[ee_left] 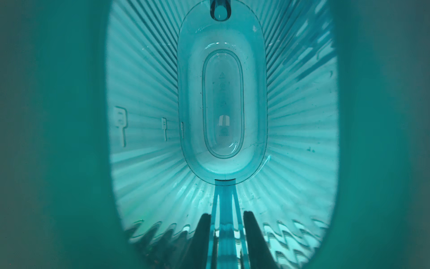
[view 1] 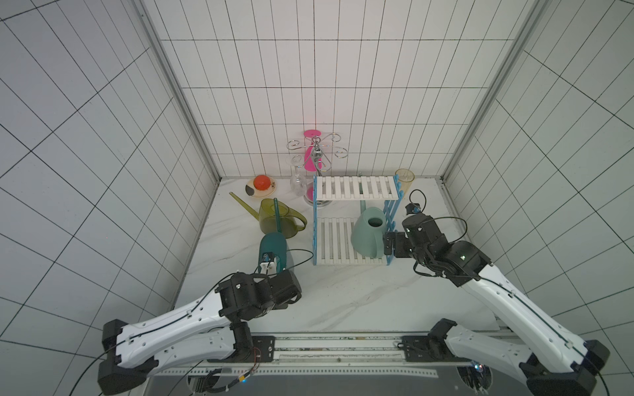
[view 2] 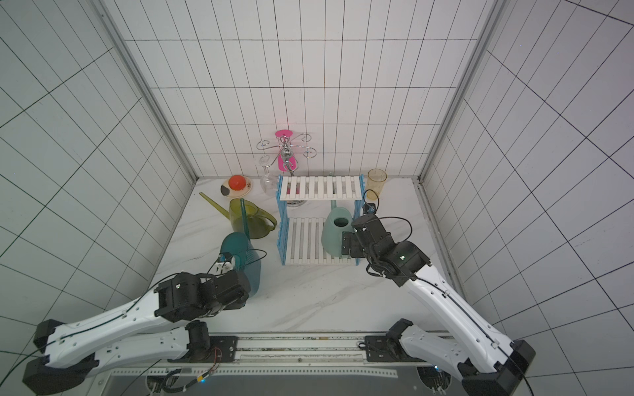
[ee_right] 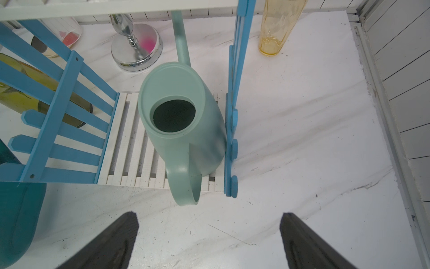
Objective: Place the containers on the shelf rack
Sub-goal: 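Pick up a container from the center of the board, then place the container on the shelf.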
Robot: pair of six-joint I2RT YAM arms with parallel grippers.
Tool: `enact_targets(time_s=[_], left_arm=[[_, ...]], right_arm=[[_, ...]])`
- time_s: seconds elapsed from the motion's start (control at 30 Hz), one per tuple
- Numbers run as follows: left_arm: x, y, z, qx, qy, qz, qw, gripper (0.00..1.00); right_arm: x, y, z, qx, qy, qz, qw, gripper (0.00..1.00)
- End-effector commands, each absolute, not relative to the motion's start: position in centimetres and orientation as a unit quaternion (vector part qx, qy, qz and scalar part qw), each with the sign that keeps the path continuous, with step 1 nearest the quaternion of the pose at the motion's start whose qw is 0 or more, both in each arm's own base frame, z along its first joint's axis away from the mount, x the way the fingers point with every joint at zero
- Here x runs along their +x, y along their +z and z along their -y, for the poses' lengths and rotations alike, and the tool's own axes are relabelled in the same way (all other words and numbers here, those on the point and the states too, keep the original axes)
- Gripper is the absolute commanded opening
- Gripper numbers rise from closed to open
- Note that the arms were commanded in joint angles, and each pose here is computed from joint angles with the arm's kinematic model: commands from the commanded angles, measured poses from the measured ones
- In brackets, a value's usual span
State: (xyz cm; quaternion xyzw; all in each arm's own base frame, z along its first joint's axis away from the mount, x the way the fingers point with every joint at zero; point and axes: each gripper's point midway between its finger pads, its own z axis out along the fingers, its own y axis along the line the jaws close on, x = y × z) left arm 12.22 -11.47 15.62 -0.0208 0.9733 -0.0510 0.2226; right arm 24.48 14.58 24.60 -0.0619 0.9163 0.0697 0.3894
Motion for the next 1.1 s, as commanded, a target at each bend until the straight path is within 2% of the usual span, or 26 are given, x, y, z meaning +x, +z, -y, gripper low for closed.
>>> enact_targets(time_s=[0.0, 0.23, 0.63, 1.07], left_arm=[[12.4, 17.6, 12.1, 0.026, -0.082, -0.966, 0.245, 0.0], [11.2, 18.3, 12.1, 0.067, -0.123, -0.961, 0.24, 0.0], [10.4, 19.1, 11.7, 0.098, -0.132, -0.958, 0.235, 0.0], [9.5, 21.6, 12.1, 0.138, -0.183, -0.942, 0.247, 0.0]], right_arm=[[24.4, 24.5, -14.0, -0.063, 0.065, -0.917, 0.389, 0.99], [24.6, 24.1, -14.0, -0.063, 0.065, -0.92, 0.38, 0.99], [24.6, 23.9, -13.8, -0.064, 0.065, -0.921, 0.378, 0.99], [24.6, 24.1, -13.9, -0.064, 0.071, -0.92, 0.38, 0.99]])
